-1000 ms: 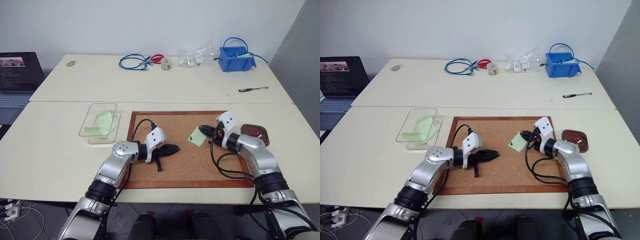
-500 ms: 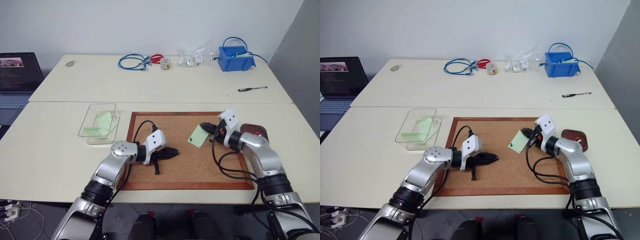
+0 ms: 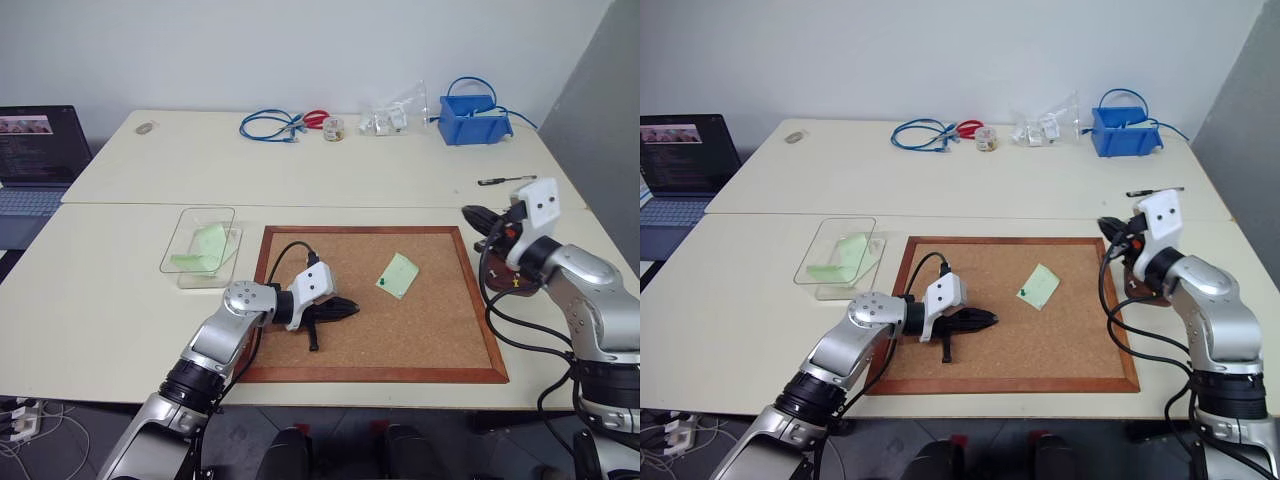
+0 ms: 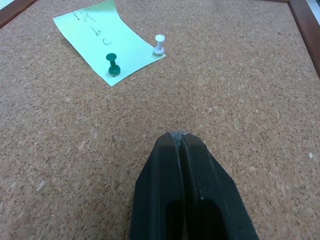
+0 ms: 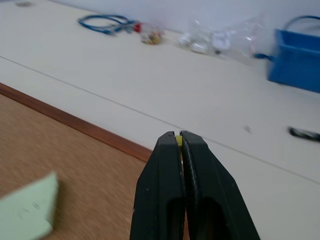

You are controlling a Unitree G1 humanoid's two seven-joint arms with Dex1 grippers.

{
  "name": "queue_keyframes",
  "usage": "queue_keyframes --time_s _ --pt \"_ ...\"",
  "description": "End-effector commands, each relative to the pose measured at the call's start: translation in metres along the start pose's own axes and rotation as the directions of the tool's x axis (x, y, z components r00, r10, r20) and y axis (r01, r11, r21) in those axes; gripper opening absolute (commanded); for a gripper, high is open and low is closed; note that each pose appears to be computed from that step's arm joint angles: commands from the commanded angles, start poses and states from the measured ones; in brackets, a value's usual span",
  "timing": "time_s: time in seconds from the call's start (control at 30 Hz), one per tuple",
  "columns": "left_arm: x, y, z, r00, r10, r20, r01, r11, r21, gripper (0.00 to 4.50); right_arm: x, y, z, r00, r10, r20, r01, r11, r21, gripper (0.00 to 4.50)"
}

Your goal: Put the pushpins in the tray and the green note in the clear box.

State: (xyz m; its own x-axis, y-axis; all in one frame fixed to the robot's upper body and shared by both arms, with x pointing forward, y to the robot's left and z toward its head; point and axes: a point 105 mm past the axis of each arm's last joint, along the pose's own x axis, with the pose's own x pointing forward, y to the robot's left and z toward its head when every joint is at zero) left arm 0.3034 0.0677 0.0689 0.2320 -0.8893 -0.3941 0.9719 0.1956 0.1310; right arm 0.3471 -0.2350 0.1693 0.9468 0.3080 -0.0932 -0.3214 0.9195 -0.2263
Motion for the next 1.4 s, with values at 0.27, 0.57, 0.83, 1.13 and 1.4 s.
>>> queue_keyframes --time_s 0.27,0.57,0.83,1.13,1.4 --pt "-0.004 0.009 -0.036 0.991 0.009 -0.137 -0.015 0.999 -0.046 0.0 -0.014 -0.033 -0.036 0.972 -0.222 -0.073 0.229 0.967 0.108 0.02" --pt "0.001 0.026 -0.027 0.992 0.053 -0.113 -0.057 0.998 -0.029 0.0 -0.011 -0.031 -0.052 0.969 -0.208 -0.131 0.229 0.958 0.174 0.02" --pt "-0.002 0.025 -0.029 0.992 0.048 -0.117 -0.053 0.998 -0.033 0.0 -0.015 -0.034 -0.056 0.964 -0.221 -0.148 0.245 0.954 0.173 1.65" --pt "-0.002 0.025 -0.03 0.992 0.044 -0.116 -0.048 0.998 -0.035 0.0 -0.017 -0.033 -0.052 0.967 -0.216 -0.134 0.234 0.961 0.146 3.56" --pt "0.0 0.021 -0.032 0.993 0.036 -0.115 -0.041 0.998 -0.039 0.0 -0.019 -0.048 -0.061 0.945 -0.29 -0.155 0.304 0.95 0.075 4.47"
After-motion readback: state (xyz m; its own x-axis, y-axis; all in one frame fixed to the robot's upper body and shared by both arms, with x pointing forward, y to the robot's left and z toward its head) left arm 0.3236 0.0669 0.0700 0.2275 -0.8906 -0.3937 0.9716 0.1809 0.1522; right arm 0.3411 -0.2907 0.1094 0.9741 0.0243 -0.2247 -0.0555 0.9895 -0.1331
